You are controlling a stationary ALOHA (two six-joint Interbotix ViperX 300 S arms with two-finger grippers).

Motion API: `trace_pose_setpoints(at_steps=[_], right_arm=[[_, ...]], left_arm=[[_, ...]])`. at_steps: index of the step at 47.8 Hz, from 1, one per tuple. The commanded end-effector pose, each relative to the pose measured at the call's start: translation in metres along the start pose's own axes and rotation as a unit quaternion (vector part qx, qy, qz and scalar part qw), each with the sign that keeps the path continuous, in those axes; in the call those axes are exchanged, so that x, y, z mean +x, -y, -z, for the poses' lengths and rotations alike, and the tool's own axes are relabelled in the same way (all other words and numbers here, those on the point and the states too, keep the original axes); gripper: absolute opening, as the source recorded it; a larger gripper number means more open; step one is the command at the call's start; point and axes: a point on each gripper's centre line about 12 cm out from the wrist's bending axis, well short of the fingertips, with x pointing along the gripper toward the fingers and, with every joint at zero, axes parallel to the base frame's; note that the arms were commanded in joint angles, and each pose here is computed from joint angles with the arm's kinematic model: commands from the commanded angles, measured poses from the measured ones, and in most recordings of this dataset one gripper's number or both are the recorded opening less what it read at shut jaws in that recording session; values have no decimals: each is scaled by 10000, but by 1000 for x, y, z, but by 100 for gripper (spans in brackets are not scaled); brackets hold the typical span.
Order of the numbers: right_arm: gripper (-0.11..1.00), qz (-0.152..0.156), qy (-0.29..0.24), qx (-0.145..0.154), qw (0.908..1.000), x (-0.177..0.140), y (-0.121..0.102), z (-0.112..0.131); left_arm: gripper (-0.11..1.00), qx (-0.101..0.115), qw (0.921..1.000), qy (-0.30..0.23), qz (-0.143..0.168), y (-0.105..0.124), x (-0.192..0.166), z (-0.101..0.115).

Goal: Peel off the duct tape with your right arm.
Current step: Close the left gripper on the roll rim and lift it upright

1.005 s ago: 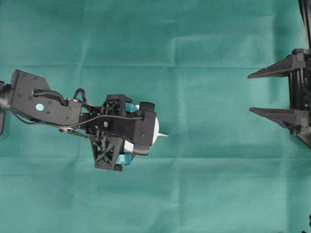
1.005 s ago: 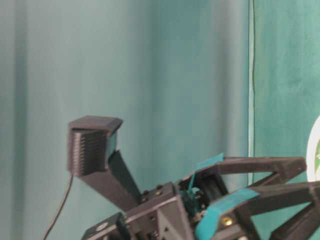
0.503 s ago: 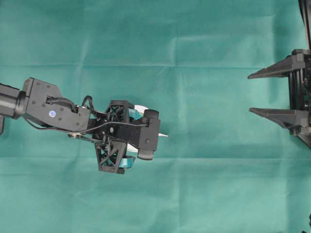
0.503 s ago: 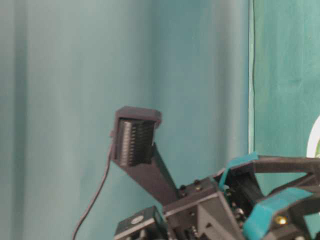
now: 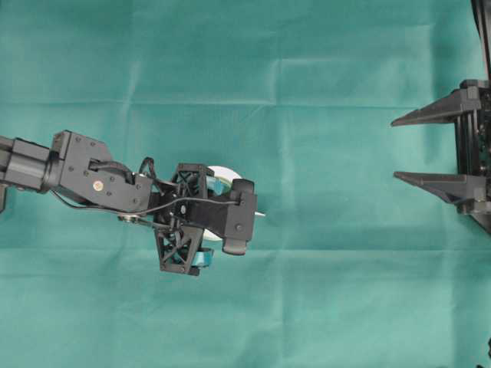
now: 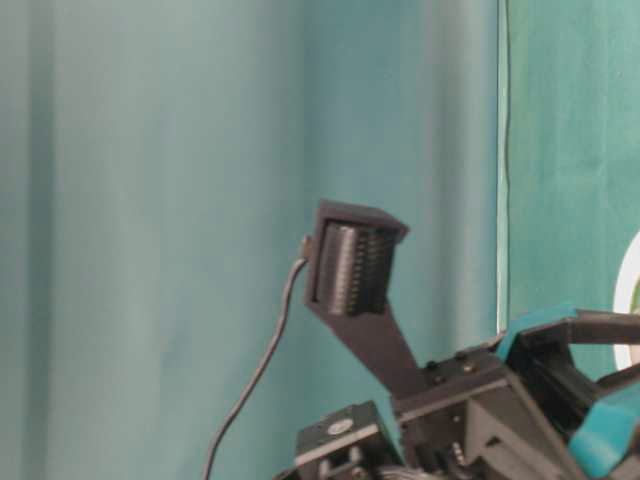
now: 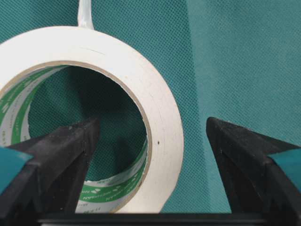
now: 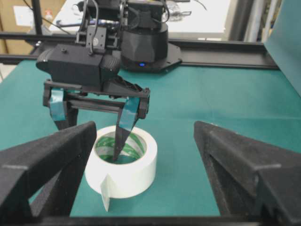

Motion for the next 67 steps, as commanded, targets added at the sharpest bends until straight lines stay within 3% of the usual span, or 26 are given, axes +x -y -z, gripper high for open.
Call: trace_pose_setpoints(at_steps=[1, 28, 33, 41, 45, 54, 67], right_arm=[[78, -7, 92, 0, 10000, 1, 0, -5], [78, -9, 107, 0, 9999, 1, 0, -4], [78, -16, 98, 0, 10000, 1, -1, -4], [78, -17, 106, 0, 9999, 1, -1, -4], [78, -7, 92, 8, 10000, 1, 0, -4], [78, -14, 83, 8, 10000, 0, 0, -3], [78, -2, 46, 8, 10000, -1, 0, 1]], left_arm=[[94, -15, 9999, 138, 9, 1, -4, -8], [93, -55, 10000, -8, 5, 1, 7, 0], [82, -17, 10000, -23, 3, 1, 7, 0], [34, 14, 10000, -31, 1, 1, 3, -1], [22, 51, 10000, -8, 3, 1, -1, -3], [20, 254, 9997, 23, 18, 4, -18, -9], [20, 356, 9994, 30, -16, 3, -49, -27]])
